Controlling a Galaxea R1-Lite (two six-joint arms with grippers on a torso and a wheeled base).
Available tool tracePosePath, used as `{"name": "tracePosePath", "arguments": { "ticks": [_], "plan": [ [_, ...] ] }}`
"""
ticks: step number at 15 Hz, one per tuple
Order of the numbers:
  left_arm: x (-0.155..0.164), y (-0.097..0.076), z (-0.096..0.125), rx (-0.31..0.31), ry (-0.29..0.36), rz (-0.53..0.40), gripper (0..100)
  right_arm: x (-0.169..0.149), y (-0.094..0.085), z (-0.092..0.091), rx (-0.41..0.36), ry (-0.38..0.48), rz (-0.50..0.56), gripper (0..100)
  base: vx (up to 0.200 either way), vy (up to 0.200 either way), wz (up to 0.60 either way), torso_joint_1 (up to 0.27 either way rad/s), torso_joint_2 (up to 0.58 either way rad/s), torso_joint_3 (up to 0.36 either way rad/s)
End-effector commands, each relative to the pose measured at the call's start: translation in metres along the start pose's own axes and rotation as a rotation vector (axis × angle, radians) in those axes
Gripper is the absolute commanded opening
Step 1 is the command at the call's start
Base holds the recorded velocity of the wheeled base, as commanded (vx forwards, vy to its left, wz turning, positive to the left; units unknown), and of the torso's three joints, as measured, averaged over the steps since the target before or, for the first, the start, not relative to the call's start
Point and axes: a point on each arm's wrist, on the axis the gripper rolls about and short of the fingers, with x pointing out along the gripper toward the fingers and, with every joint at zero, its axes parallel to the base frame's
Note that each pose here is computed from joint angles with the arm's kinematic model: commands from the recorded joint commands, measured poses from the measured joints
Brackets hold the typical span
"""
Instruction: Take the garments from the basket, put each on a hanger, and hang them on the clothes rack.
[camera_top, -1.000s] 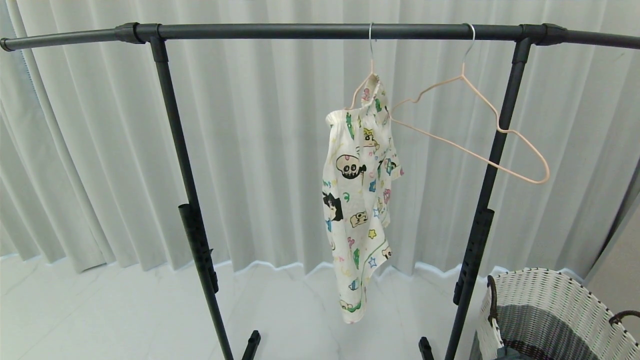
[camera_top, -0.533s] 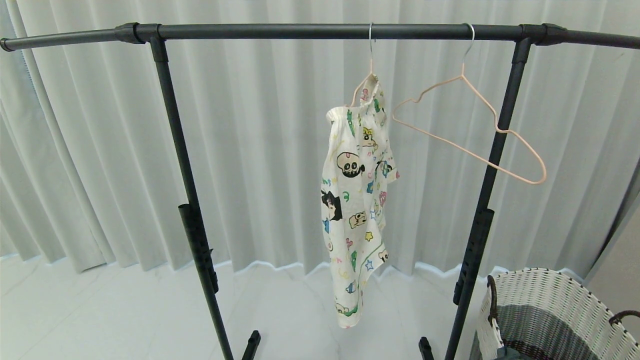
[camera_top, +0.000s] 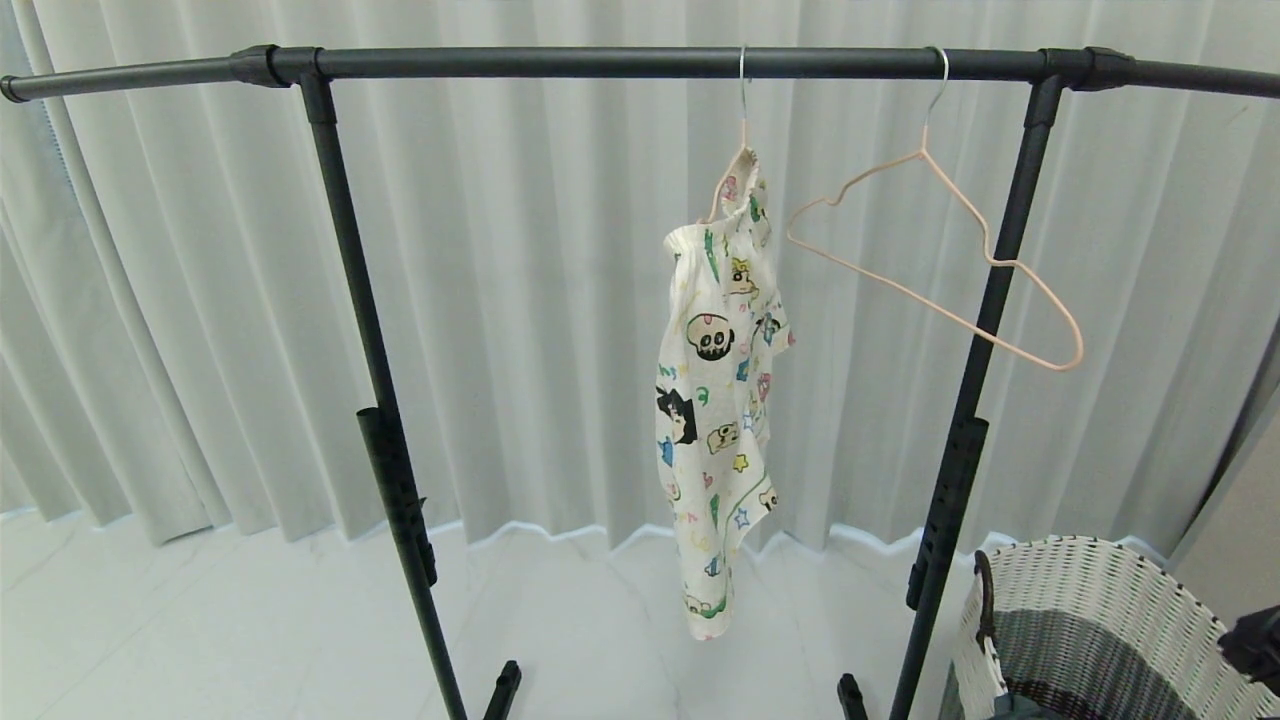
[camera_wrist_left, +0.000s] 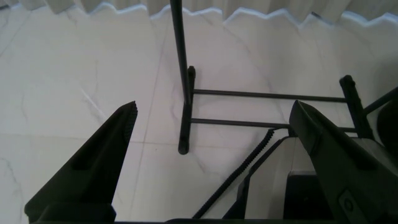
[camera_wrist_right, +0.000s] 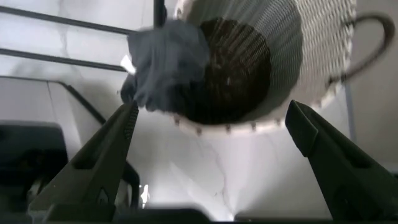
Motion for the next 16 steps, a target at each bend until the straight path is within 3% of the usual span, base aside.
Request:
{"name": "tracePosePath", "arguments": {
  "ticks": [1,4,8,16],
  "plan": [
    [0.0,0.0,0.0,0.0,0.0,0.0,100,0.061,0.017,0.011,-0.109,0.189,0.053,100,0.0,0.0,0.0,0.0,0.0,0.0],
    [0.0,0.0,0.0,-0.001,-0.002,0.0,100,0.082,0.027,0.014,-0.156,0.277,0.082,100,0.0,0.0,0.0,0.0,0.0,0.0],
    [0.0,0.0,0.0,0.0,0.006,0.001,100,0.113,0.033,0.026,-0.166,0.329,0.076,100,0.0,0.0,0.0,0.0,0.0,0.0],
    [0.0,0.0,0.0,0.0,0.005,0.001,100,0.136,0.037,0.03,-0.188,0.375,0.003,100,0.0,0.0,0.0,0.0,0.0,0.0]
  ]
}}
